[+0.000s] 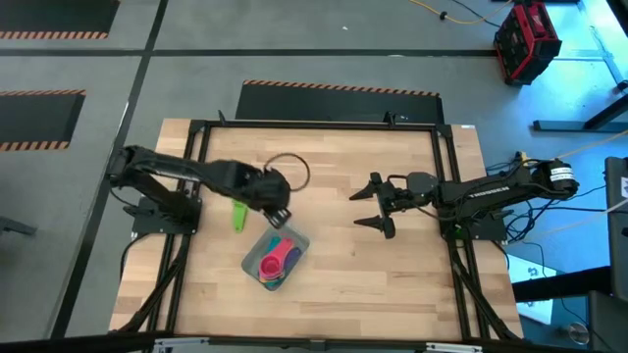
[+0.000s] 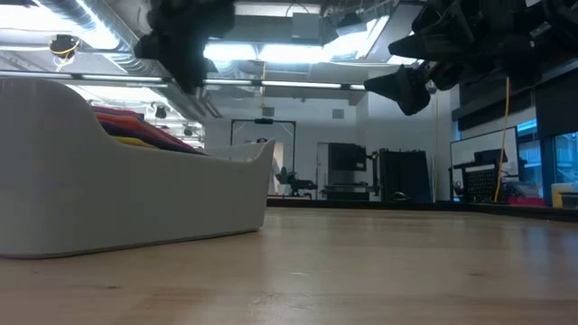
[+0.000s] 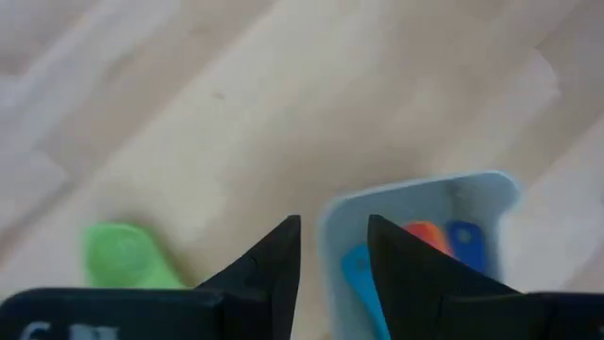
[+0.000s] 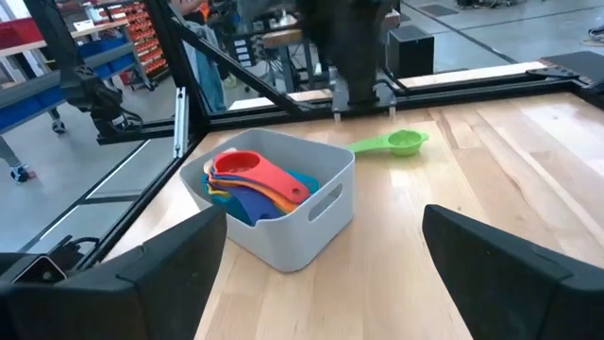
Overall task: Nest measuring cups in basket
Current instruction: Stack the green measuring cup into the red measuring cup in the grey bin
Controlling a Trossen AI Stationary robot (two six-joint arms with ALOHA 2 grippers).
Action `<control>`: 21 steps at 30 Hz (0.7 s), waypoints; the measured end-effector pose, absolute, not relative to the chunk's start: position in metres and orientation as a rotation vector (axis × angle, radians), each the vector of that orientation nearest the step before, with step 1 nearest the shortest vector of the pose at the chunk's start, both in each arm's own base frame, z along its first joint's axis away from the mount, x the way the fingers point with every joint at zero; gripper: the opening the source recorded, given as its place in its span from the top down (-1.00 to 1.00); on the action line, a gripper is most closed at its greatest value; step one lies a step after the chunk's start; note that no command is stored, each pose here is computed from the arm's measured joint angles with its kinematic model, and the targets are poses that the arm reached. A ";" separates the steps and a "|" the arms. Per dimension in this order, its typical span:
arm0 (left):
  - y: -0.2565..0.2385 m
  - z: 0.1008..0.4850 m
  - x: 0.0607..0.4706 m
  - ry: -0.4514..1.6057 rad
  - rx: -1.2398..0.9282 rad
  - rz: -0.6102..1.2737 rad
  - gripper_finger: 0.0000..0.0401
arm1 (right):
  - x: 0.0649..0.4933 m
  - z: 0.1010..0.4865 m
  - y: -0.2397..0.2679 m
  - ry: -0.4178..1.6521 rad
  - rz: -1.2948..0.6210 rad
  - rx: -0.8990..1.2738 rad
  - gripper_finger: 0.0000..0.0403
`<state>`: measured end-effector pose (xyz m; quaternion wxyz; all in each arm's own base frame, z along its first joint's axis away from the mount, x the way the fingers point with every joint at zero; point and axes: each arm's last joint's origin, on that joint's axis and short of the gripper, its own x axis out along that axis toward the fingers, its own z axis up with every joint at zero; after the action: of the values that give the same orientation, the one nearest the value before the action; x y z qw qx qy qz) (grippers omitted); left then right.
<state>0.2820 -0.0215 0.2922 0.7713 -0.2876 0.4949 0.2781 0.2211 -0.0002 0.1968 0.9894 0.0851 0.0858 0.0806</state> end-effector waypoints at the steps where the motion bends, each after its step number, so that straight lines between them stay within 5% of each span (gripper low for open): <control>1: -0.016 0.295 0.276 1.092 -0.600 0.614 0.41 | 0.221 0.196 0.000 0.176 0.162 0.171 -0.80; 12: 0.029 0.313 0.239 1.266 -0.196 0.497 0.41 | 0.221 0.194 0.000 0.195 0.160 0.174 -0.80; 21: 0.058 0.266 0.218 1.511 -0.204 0.552 0.41 | 0.222 0.195 0.000 0.180 0.159 0.198 -0.80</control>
<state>0.2184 0.0581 0.2661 0.6891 -0.0911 0.6753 0.2467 0.2222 -0.0003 0.1952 0.9879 0.0988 0.0894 0.0791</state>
